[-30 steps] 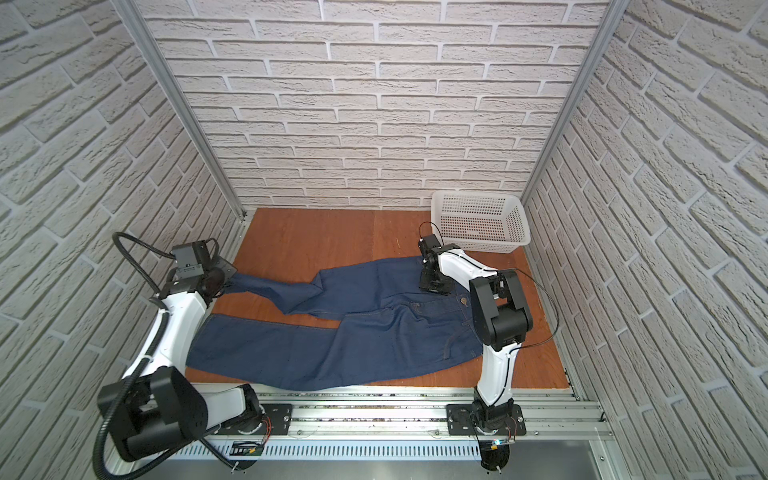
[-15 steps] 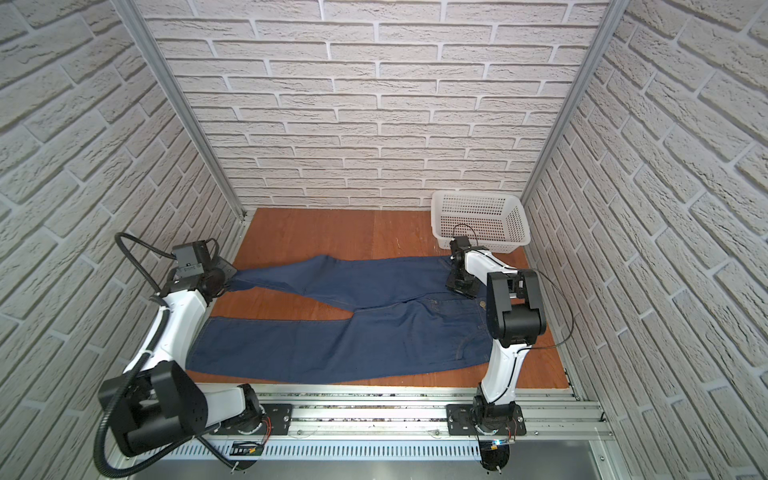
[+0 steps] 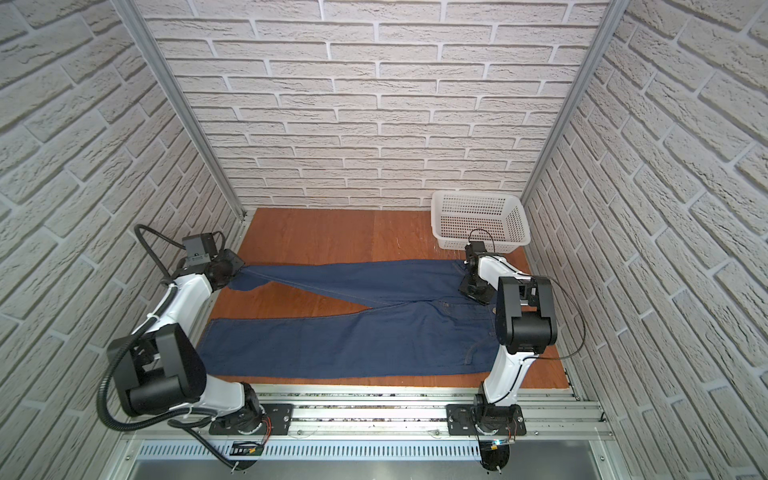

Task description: Fold and stack the trousers

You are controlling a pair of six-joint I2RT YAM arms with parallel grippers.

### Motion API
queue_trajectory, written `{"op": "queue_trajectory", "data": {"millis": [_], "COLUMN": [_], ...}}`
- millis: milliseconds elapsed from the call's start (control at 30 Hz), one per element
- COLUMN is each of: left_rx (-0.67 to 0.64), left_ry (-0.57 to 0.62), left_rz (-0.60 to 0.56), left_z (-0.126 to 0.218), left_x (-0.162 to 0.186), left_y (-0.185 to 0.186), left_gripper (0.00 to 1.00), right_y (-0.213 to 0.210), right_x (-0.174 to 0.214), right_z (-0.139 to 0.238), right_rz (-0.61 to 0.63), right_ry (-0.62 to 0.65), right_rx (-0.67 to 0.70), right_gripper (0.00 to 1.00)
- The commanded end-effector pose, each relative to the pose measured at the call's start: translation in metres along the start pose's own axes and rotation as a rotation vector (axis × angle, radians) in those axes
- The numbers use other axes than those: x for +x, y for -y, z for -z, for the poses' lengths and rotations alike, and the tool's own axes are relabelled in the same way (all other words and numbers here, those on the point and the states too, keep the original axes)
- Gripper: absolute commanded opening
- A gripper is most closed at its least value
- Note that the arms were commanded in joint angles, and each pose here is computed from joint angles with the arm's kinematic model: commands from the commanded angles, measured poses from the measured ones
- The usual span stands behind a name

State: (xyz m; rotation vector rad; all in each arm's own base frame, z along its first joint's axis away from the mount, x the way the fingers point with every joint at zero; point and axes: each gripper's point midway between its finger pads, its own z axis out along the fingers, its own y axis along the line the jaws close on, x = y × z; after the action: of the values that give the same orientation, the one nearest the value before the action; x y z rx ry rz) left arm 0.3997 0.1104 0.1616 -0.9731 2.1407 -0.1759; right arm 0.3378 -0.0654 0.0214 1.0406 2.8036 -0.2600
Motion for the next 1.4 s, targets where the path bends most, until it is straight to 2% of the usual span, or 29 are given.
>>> {"op": "queue_trajectory", "data": {"millis": [0,167,233,333,533,633,800,1100,1233,1300,1367], "left_rx": [0.152,0.35,0.38,0.307,0.021,-0.096,-0.206,-0.21,-0.108,-0.012,0.093], "left_ry": [0.112,0.139,0.169,0.187,0.085,0.074,0.022,-0.02,-0.039,-0.039,-0.059], "left_rz": [-0.1,-0.262,-0.286,-0.262,-0.064,-0.057,-0.107,-0.121,-0.149,-0.224,-0.348], "left_z": [0.01,0.038,0.052,0.045,-0.023,-0.035,-0.041,-0.041,-0.04,-0.041,-0.042], "left_x": [-0.037,-0.046,-0.049,-0.044,-0.005,0.005,0.01,0.02,0.027,0.032,0.046], "left_y": [0.055,0.146,0.158,0.13,0.009,-0.025,-0.043,-0.046,-0.025,0.009,0.059], "left_gripper": [0.0,0.0,0.0,0.0,0.0,0.0,0.0,0.0,0.0,0.0,0.0], "right_y": [0.021,0.013,0.011,0.01,0.005,0.006,0.006,0.007,0.006,0.004,0.003], "right_x": [0.017,0.018,0.017,0.018,0.021,0.022,0.022,0.023,0.022,0.021,0.022], "right_z": [-0.006,-0.001,0.001,0.001,-0.002,-0.004,-0.004,-0.007,-0.006,-0.006,-0.006], "right_rz": [0.016,0.024,0.025,0.025,0.033,0.037,0.036,0.039,0.04,0.04,0.043], "right_ry": [-0.055,-0.055,-0.053,-0.055,-0.063,-0.069,-0.069,-0.078,-0.076,-0.076,-0.079], "right_rx": [0.071,0.044,0.036,0.029,0.018,0.019,0.022,0.031,0.027,0.021,0.019], "right_gripper": [0.47,0.47,0.47,0.47,0.47,0.46,0.46,0.46,0.47,0.46,0.46]}}
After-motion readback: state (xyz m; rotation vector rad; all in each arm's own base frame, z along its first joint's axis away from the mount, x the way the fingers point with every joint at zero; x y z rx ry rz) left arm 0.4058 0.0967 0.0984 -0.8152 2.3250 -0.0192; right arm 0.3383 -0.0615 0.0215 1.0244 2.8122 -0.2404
